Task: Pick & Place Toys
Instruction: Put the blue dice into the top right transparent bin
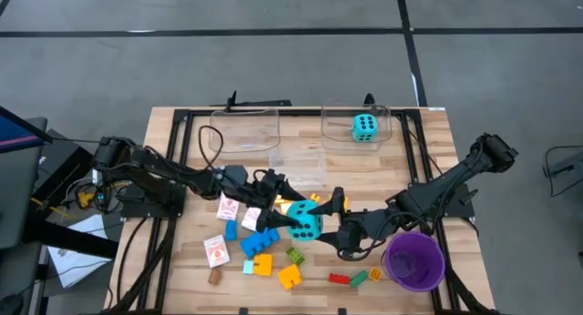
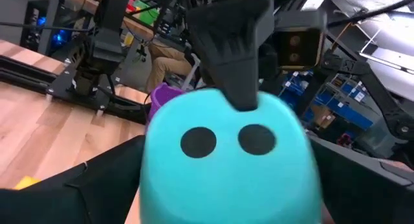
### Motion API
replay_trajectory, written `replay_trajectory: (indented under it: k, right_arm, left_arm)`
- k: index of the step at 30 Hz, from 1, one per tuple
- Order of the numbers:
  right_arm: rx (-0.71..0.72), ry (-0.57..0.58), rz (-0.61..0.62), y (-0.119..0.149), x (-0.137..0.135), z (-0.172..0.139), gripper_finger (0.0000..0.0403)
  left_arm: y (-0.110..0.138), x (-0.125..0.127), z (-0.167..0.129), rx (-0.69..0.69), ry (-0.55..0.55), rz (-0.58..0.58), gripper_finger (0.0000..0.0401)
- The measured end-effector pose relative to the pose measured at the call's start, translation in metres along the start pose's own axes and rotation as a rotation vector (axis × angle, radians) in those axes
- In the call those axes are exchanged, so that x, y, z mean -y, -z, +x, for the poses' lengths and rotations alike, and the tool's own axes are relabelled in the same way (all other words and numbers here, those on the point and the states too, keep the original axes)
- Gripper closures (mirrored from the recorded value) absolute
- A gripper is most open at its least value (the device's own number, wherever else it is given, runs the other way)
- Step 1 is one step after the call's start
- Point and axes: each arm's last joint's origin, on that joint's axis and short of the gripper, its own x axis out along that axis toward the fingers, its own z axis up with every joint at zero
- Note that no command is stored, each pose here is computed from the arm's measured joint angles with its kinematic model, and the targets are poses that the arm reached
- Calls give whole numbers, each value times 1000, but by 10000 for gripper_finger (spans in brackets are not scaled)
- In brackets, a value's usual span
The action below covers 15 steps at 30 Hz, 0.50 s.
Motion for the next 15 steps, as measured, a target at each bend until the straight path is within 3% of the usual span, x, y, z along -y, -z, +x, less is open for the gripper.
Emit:
replay_trajectory:
  k: [4,8,15]
  right_arm:
    - [-60,19,14,4,-2,-6,90]
    - [-163,129,72,11,6,-14,90]
    - [-383,381,342,47,48,-16,90]
  left_arm:
    - [-20,10,-20,-16,10,60,2]
    - [-34,23,-41,-23,8,118,3]
    - [-38,44,-67,-50,-60,199,6]
